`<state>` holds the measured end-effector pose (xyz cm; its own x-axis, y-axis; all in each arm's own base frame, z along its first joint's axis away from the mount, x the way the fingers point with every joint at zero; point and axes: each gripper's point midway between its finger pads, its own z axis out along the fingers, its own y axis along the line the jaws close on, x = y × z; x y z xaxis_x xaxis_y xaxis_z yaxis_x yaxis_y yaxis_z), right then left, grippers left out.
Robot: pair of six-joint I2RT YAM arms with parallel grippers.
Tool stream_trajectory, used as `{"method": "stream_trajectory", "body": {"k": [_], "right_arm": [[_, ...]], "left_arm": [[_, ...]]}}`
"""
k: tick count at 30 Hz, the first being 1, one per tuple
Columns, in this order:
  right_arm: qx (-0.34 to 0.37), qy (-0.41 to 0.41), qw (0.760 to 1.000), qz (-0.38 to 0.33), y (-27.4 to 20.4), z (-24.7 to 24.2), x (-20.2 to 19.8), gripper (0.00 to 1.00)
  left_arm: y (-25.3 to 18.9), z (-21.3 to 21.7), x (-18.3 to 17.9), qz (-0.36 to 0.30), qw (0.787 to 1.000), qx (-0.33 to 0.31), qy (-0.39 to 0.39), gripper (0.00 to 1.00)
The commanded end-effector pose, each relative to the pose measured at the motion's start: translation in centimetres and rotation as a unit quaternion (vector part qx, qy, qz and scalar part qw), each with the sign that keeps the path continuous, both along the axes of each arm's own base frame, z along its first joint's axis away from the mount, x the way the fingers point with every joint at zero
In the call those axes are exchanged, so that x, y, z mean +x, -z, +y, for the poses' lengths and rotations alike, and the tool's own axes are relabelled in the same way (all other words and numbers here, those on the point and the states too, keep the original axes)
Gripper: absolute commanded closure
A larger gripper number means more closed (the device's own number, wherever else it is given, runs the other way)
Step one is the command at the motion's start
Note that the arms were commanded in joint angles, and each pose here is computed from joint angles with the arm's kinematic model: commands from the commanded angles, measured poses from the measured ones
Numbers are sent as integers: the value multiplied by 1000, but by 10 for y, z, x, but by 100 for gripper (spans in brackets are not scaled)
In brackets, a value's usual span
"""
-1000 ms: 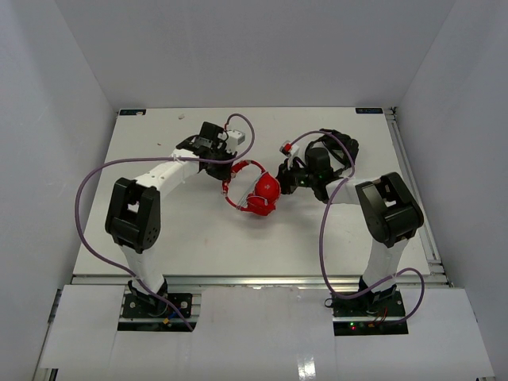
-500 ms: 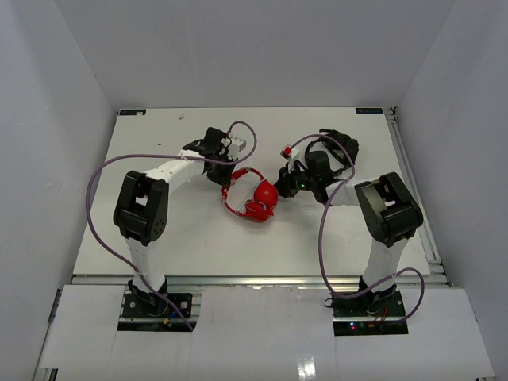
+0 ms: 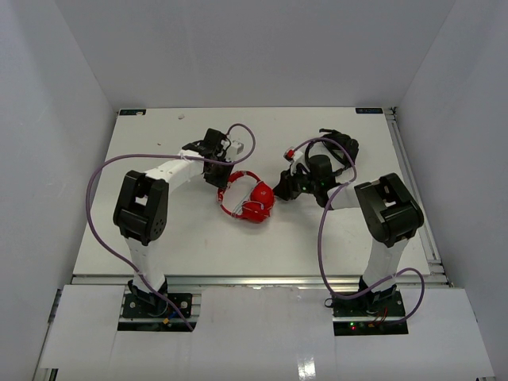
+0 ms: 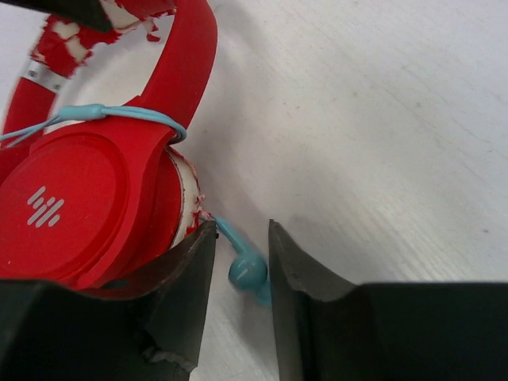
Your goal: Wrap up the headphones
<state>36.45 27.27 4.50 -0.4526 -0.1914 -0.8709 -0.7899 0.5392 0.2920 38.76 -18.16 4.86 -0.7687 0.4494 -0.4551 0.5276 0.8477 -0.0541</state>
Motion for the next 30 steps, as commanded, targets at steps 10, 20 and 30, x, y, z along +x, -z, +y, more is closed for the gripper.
{"method": "stream_trajectory", "body": {"k": [10, 20, 30], "right_arm": [[5, 82, 995, -62, -69, -7, 44, 47], [-8, 107, 992, -66, -116, 3, 25, 30], [-43, 239, 970, 11, -103, 16, -34, 22]], "left_arm": [[-19, 6, 5, -27, 999, 15, -12, 36], [-150, 6, 19, -168, 981, -53, -86, 2], [-239, -35, -82, -250, 927, -229, -158, 2]]}}
